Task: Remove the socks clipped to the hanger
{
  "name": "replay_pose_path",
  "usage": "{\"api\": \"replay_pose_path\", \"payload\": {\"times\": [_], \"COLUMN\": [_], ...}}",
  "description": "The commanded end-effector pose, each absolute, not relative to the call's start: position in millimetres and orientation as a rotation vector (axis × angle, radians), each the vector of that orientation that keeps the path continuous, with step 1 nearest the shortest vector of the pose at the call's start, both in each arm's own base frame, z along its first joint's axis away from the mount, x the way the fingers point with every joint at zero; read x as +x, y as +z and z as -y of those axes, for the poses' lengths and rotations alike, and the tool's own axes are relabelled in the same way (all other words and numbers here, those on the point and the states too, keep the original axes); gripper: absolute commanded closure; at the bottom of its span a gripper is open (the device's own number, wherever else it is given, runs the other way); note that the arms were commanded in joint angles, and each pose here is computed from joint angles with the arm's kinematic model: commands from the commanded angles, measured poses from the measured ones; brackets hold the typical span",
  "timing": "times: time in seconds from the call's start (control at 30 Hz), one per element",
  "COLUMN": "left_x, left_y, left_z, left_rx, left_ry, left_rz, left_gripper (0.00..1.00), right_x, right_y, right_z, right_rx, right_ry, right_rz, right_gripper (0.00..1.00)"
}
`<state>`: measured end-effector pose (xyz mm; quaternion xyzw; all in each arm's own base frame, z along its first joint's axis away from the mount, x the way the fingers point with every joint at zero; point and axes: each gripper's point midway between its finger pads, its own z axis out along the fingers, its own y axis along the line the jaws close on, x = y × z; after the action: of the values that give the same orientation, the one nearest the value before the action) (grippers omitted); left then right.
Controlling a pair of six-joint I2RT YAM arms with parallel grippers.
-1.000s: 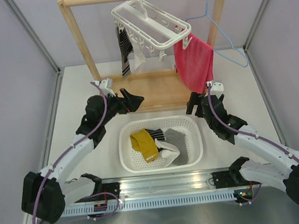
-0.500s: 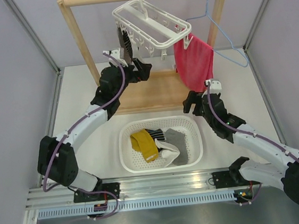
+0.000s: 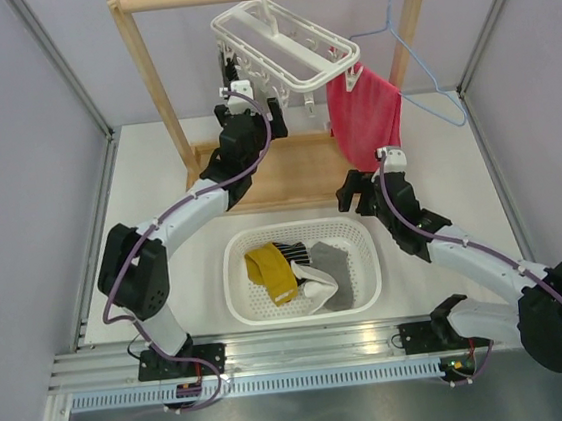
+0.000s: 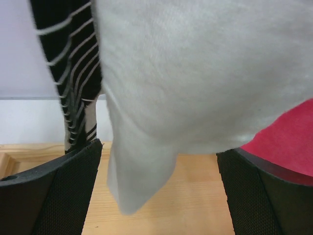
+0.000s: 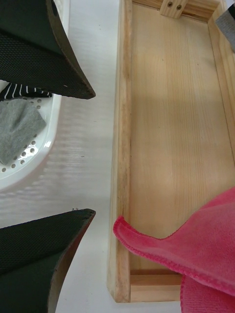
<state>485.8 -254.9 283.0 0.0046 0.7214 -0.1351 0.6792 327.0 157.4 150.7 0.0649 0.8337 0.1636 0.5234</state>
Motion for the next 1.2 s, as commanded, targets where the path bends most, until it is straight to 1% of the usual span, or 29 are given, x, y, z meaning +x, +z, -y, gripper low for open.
{"api": "replay_pose_path", "payload": {"times": [0.0,0.1,0.17,0.2,0.23,0.3,0.33,0.4,0.43,0.63,0.8,0.97,1.0,1.03,1.17], "left_x": [498,501,502,502,502,501,500,497,496,472,443,412,405,397,371], "left_y": [306,303,297,296,292,288,289,287,287,302,317,326,319,329,329], "left_z": [239,236,235,234,235,234,234,235,235,242,253,262,264,262,262], "left_rx": [-0.057,-0.070,-0.080,-0.083,-0.083,-0.086,-0.086,-0.078,-0.077,-0.046,-0.001,0.010,0.022,0.014,0.044], "left_ry": [-0.197,-0.176,-0.154,-0.149,-0.143,-0.126,-0.126,-0.119,-0.117,-0.163,-0.265,-0.383,-0.395,-0.420,-0.455], "left_rz": [-1.547,-1.551,-1.560,-1.563,-1.569,-1.575,-1.572,-1.578,-1.578,-1.557,-1.576,-1.596,-1.611,-1.594,-1.596], "left_gripper": [0.00,0.01,0.08,0.15,0.36,0.59,0.78,0.88,0.97,0.98,0.98,0.98,0.98,0.98,0.98], "right_x": [338,340,341,342,342,342,342,342,343,341,337,325,319,317,304], "right_y": [164,160,158,158,158,157,157,157,157,160,166,199,210,217,241], "right_z": [-165,-166,-166,-166,-166,-166,-165,-164,-164,-165,-170,-175,-179,-181,-195], "right_rx": [0.142,0.137,0.135,0.136,0.134,0.134,0.138,0.137,0.138,0.124,0.063,0.031,0.018,0.012,-0.020], "right_ry": [0.439,0.444,0.443,0.445,0.445,0.446,0.446,0.446,0.449,0.460,0.488,0.560,0.579,0.588,0.589], "right_rz": [-1.946,-1.954,-1.958,-1.957,-1.955,-1.958,-1.959,-1.959,-1.958,-1.952,-1.929,-1.825,-1.794,-1.780,-1.749], "right_gripper": [0.04,0.04,0.04,0.04,0.04,0.04,0.04,0.04,0.04,0.04,0.08,0.09,0.09,0.09,0.10]}}
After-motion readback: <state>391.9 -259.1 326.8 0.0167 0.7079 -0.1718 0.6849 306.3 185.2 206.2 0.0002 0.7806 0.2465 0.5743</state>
